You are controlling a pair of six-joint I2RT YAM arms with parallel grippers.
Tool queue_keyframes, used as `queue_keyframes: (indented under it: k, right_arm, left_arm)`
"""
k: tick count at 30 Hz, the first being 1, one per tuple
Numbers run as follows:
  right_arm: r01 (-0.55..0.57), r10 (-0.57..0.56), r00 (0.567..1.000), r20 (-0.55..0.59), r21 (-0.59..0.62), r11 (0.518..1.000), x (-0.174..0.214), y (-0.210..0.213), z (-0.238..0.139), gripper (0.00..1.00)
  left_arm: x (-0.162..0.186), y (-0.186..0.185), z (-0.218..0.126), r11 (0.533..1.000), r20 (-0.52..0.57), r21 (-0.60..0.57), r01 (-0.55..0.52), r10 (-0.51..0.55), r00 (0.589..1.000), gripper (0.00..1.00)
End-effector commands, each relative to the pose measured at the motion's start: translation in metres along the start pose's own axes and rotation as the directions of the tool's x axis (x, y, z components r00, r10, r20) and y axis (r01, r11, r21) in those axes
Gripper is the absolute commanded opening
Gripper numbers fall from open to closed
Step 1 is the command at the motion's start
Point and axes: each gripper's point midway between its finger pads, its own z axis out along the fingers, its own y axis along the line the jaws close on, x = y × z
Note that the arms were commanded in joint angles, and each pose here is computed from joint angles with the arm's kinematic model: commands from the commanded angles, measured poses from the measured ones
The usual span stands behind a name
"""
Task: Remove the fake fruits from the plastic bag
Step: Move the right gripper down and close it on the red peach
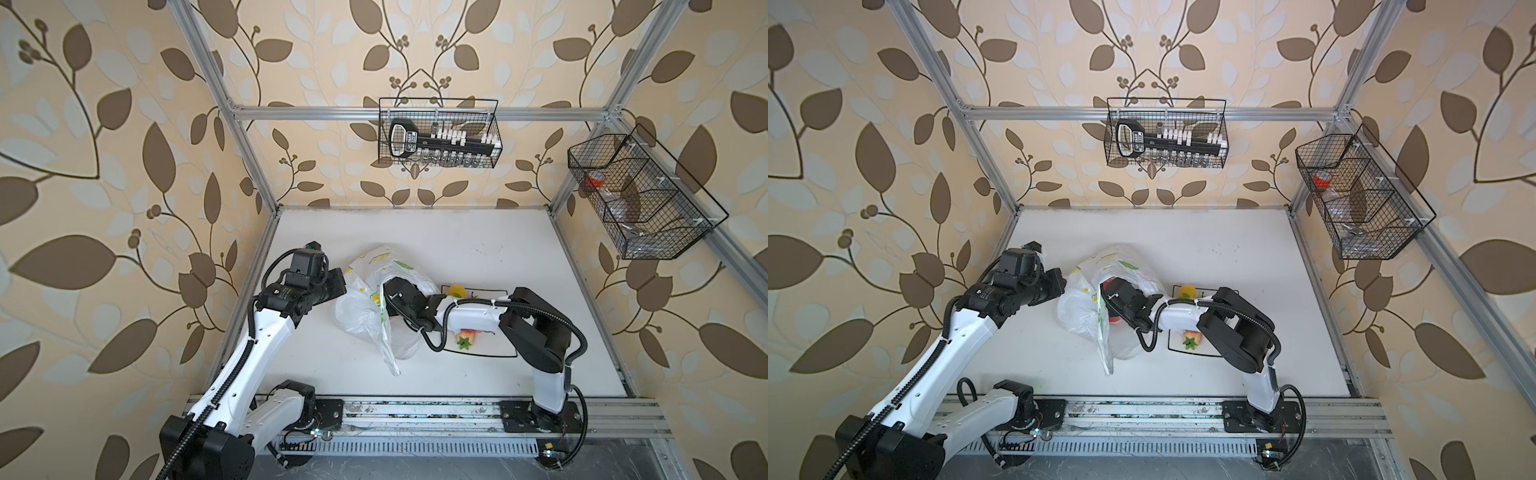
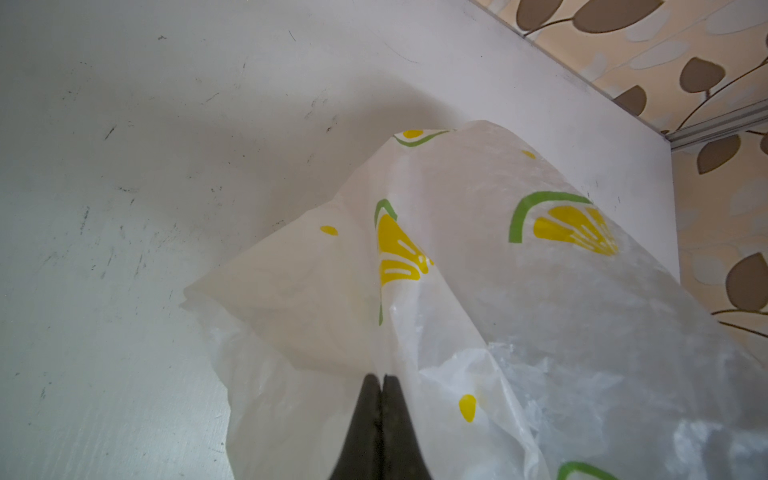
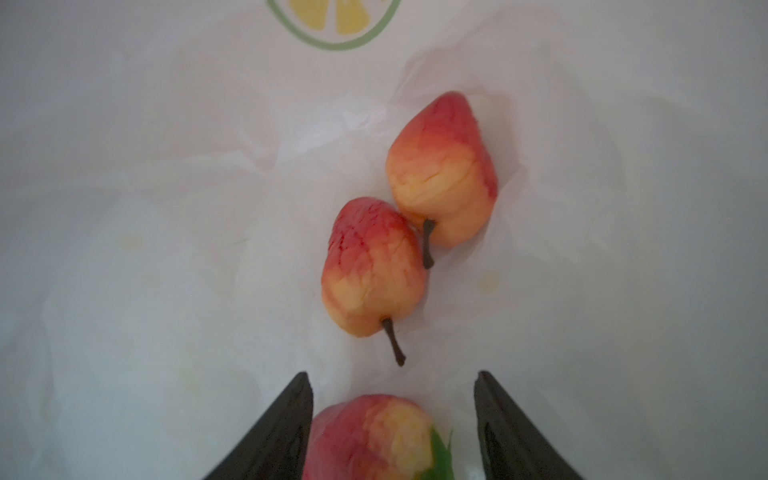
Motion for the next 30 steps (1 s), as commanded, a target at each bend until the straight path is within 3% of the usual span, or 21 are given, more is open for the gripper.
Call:
queue_keyframes:
  k: [1, 6, 14, 20, 30]
  right_arm:
    - [0.222, -0.225, 0.973, -0.041, -0.066, 0.973, 0.007, 0.018, 0.003, 0.64]
    - [0.414, -0.429, 0.898, -0.098, -0.144, 0.899, 0.024, 0.035, 0.011, 0.66]
    - [0.549, -0.569, 0.809, -0.144, -0.161, 0.820, 0.040, 0.042, 0.026, 0.69]
    - [0.627, -0.647, 0.742, -0.176, -0.163, 0.762, 0.053, 0.039, 0.017, 0.70]
    - [0.637, -0.658, 0.718, -0.227, -0.166, 0.752, 0.076, 0.027, 0.015, 0.69]
  left_arm:
    - [-0.015, 0.004, 0.001, 1.000, 0.046, -0.019, -0.017, 0.018, 0.999, 0.00]
    - [-0.027, 0.016, 0.010, 1.000, 0.039, -0.023, 0.010, -0.009, 0.999, 0.00]
    - [-0.037, 0.028, 0.018, 0.999, 0.023, -0.020, 0.041, -0.041, 0.999, 0.00]
    - [-0.043, 0.029, 0.021, 0.999, 0.017, -0.014, 0.049, -0.049, 0.999, 0.00]
    - [-0.041, 0.024, 0.021, 0.999, 0.001, 0.012, 0.037, -0.037, 0.999, 0.00]
